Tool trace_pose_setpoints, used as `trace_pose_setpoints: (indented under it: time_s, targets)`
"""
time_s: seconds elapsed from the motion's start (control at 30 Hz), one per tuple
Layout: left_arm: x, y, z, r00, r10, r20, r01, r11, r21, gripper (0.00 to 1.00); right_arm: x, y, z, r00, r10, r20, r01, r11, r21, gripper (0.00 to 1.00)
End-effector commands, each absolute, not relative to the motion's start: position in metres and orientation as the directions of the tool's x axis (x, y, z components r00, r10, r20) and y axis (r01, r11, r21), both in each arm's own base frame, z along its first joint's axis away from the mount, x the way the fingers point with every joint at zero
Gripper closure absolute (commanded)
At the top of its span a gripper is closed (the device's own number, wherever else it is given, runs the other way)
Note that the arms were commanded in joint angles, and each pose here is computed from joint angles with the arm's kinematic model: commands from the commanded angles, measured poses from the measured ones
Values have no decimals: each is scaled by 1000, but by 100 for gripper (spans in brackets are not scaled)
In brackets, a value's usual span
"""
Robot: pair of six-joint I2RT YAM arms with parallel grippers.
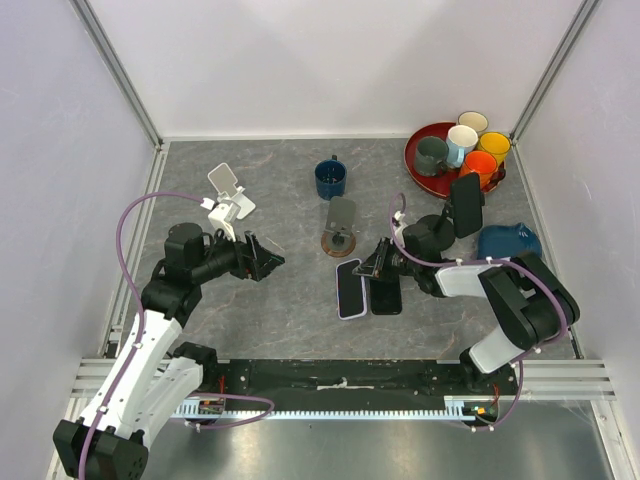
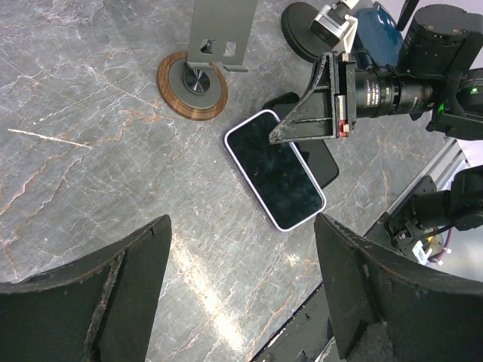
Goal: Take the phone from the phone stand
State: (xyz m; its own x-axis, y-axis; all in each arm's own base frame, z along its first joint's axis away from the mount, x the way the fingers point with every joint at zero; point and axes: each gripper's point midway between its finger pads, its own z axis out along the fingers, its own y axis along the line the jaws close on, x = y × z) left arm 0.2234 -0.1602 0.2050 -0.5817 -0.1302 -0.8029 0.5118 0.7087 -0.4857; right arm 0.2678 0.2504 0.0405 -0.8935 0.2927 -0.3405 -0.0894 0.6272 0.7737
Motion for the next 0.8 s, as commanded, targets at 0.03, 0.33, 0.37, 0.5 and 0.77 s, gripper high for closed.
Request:
trace_pose_setpoints:
  time_s: [0.03,0.33,0.37,0.5,0.77]
  targets:
    - [225,-162,210,-554,-124,-823,543,696,-470,17,279,252,43,-850,333,-409,-116,638,761,100]
    - [225,-162,210,-556,-125,-822,541,695,-473,17,272,240,37,-849,284,-445,-114,725,680,73]
    - [225,-162,210,-556,-125,-822,543,694,-473,17,272,239,39,-848,277,-452,-119,731,671,69]
    - [225,-162,210,-556,-125,-822,541,695,-473,17,270,233,41,-844,262,-468,-119,760,639,63]
    - [225,-162,210,-556,-125,-822,543,694,-473,17,262,230,37,-854,229,-466,-122,784,608,51]
